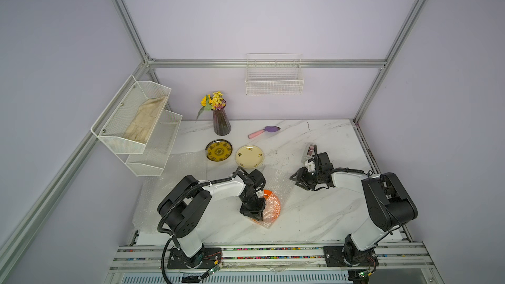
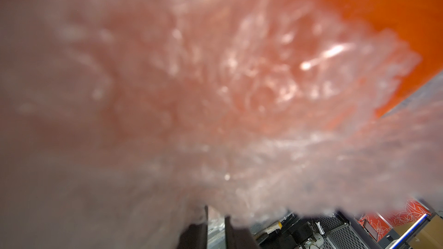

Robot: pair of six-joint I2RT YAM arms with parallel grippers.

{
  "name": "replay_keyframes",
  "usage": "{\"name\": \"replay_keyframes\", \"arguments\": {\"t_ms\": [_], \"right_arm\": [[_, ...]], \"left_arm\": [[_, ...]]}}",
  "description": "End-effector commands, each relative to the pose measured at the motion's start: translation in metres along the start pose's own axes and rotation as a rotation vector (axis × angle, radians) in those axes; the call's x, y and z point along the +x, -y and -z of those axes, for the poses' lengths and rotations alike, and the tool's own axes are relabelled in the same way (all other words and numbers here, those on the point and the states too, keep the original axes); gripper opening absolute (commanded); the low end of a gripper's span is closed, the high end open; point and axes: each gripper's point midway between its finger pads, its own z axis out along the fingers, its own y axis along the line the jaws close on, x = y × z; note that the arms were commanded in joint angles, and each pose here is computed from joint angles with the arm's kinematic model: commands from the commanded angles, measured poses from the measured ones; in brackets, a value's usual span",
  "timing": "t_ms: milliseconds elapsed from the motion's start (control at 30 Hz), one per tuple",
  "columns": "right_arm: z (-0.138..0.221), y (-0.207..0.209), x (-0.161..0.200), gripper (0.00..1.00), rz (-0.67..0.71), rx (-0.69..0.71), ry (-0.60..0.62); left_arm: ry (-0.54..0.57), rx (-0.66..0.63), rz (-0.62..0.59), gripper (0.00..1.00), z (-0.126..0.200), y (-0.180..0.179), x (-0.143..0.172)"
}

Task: Wrap dinner plates in bubble wrap
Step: Wrap the plate in the bubble wrap.

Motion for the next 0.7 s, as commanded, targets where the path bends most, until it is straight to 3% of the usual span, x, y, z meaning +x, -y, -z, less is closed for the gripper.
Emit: {"name": "replay_keyframes", "arguments": {"t_ms": [0,200,400,667], "right_arm": [[0.001,0.008,-0.010,0.34,-0.003,0.047,0.046],[0.017,-0.007,-0.013,0.01,0.048,0.033,0.079],[0.047,-0.058,0.009,0.00,0.152,-0.049,0.059],[0.038,-0.100,0.102,0.00,0.233,-0.096,-0.079]], "left_arm": [[-0.025,-0.206,0.046,0.16,-0.012,-0.047,0.005],[-0.006,-0.195,0.036,0.16,-0.008,-0.040,-0.002],[-0.016,-0.186,0.031,0.16,-0.011,-0.037,-0.005],[-0.011,-0.175,0.029,0.15,-0.010,-0.033,-0.008]]}}
